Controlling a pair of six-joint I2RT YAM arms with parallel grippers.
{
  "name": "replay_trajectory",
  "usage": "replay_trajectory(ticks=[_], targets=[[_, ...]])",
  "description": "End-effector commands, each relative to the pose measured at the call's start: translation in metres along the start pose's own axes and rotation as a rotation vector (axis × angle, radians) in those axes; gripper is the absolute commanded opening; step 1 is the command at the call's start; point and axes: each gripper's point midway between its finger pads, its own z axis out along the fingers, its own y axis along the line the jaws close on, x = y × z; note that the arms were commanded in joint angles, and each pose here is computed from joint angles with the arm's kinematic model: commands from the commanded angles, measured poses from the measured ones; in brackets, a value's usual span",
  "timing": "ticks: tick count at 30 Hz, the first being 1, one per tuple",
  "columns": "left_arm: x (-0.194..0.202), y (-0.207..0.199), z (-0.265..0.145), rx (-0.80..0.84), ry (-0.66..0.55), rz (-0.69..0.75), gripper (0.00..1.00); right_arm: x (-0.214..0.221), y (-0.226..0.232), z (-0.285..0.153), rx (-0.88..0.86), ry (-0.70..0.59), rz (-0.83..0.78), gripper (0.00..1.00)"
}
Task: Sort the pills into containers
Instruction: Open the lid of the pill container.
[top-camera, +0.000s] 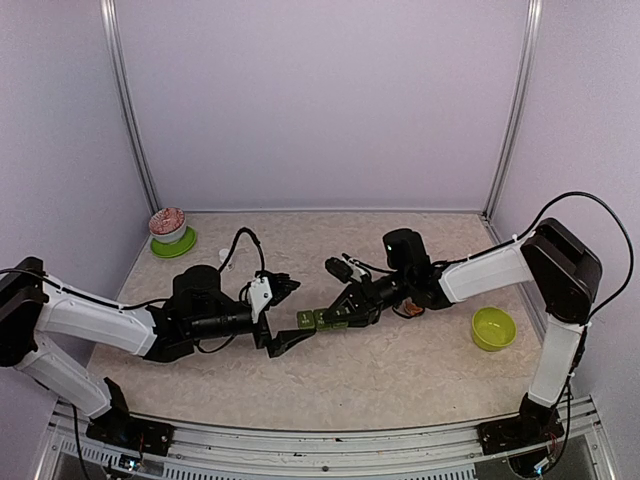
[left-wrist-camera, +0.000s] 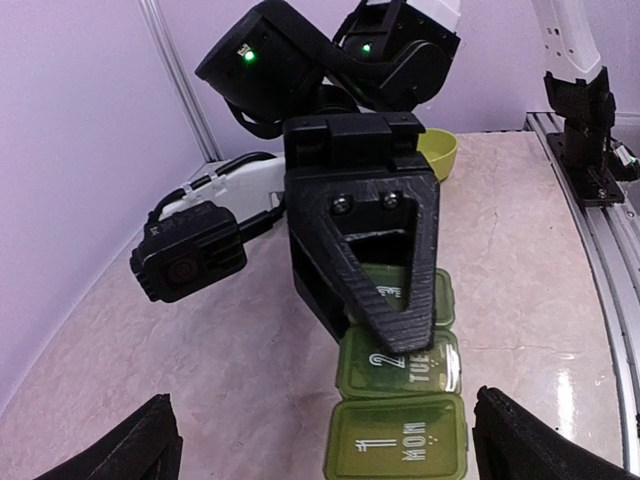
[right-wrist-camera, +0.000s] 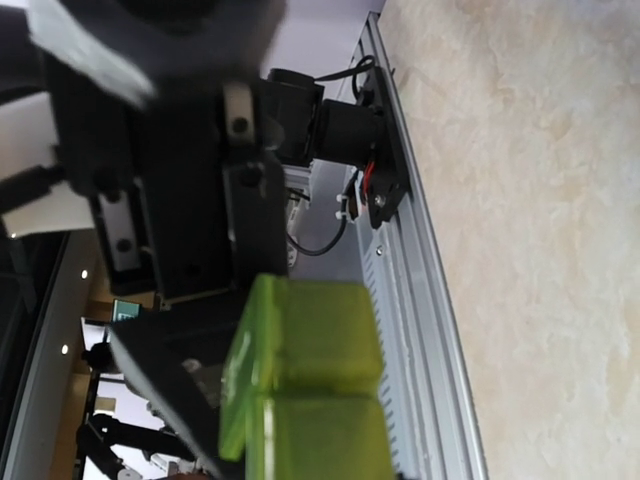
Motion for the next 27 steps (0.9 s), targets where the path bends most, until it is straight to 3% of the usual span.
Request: replay_trajectory(ticks=[1, 13, 27], targets=[[-0.014, 0.017, 0.005, -0.08, -0.022, 0.012, 0.99, -0.004, 0.007, -0.002, 0.007, -0.01, -0.037, 0.0], [-0.03, 0.041, -0.001, -0.186, -0.061, -0.005, 0.99, -0.002, 0.001, -0.001, 0.019, -0.005, -0.032, 0.0], [-0.014, 0.082, 0.005, -0.315, 0.008, -0.124, 0.99, -0.001, -0.002, -0.001, 0.038, 0.005, -0.042, 0.0]])
